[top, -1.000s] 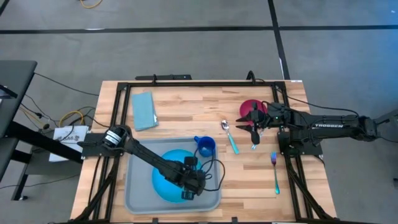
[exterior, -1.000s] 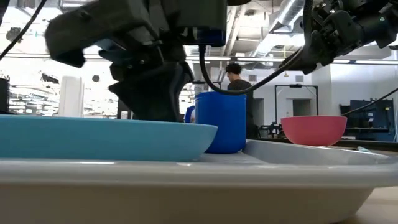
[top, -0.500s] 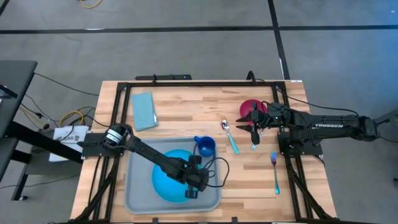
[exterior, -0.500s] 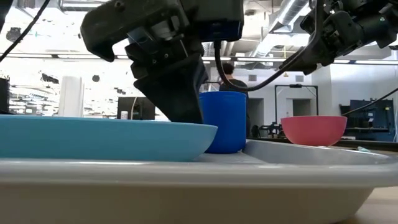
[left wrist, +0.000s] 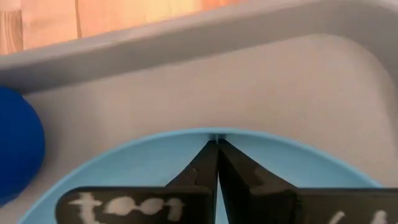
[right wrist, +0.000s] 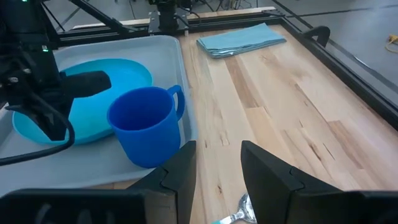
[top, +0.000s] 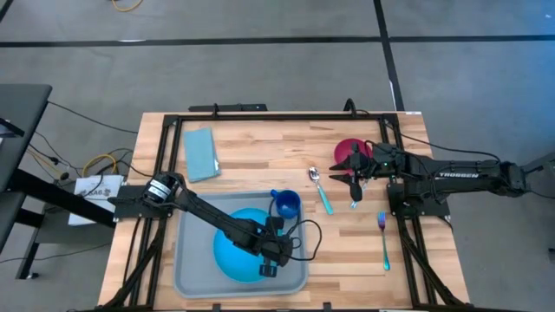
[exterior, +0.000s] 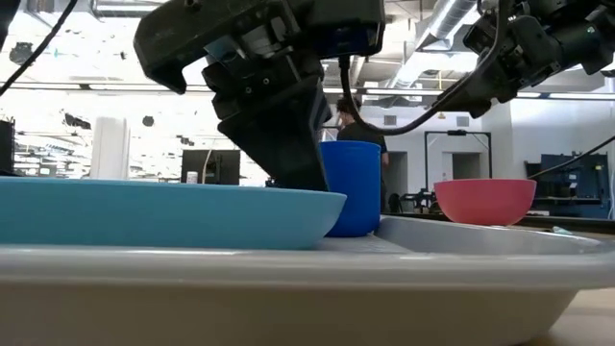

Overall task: Set up tray
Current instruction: Put the blue plate on the bottom left of the blue mug on the gray serving tray, then put the pink bowl on top of the blue plate on the gray serving tray

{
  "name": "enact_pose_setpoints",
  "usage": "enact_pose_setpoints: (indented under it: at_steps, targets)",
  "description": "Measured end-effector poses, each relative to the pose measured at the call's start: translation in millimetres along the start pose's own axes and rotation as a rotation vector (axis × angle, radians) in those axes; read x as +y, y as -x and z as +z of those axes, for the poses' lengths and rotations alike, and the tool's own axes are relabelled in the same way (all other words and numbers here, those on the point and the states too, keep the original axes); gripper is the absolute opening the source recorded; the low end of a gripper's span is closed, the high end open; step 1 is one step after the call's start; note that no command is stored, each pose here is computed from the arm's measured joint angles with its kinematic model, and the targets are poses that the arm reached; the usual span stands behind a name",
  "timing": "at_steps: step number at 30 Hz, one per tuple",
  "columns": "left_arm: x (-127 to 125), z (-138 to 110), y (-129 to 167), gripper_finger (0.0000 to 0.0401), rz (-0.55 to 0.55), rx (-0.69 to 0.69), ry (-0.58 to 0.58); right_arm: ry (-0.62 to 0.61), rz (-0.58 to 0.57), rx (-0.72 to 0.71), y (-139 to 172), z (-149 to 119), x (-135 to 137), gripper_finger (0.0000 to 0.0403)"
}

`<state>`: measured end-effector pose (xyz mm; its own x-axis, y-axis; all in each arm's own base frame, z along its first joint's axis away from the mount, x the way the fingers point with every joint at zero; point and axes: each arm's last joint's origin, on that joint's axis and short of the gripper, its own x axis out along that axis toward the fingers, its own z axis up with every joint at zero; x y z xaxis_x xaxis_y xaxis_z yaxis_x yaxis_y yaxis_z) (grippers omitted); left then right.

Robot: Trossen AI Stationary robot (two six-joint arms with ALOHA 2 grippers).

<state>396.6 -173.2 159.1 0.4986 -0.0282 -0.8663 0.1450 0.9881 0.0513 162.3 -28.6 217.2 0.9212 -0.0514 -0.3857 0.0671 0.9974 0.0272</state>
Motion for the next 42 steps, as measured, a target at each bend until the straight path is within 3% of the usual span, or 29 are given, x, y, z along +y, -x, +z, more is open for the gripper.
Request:
enact_pose_setpoints:
  at_steps: [8,17,25,29,33,36,42]
  targets:
    - [0,4,4,0.0,-0.001,0.0,-0.017,-0.002,0.0,0.0,0,0,0,0.0118]
    - [1,41,51,0.0,0.045,0.034,-0.068,-0.062,0.0,0.033,0,-3,0,0.0118]
    - [13,69,114,0.0,0.248,0.06,-0.17,0.005,0.002,0.094,0,-9,0,0.0118]
    - [21,73,146,0.0001,0.373,0.101,-0.194,-0.084,-0.003,0.076,0,-8,0,0.0118]
    - [30,67,177,0.0009,0.474,0.181,-0.142,-0.162,0.005,0.076,0,-7,2,0.0118]
    - [34,68,191,0.0022,0.536,0.129,-0.102,-0.147,0.006,0.07,0,-7,2,0.0118]
    - [44,69,204,0.0061,0.65,0.104,-0.164,-0.097,-0.027,0.003,0,0,0,0.0118]
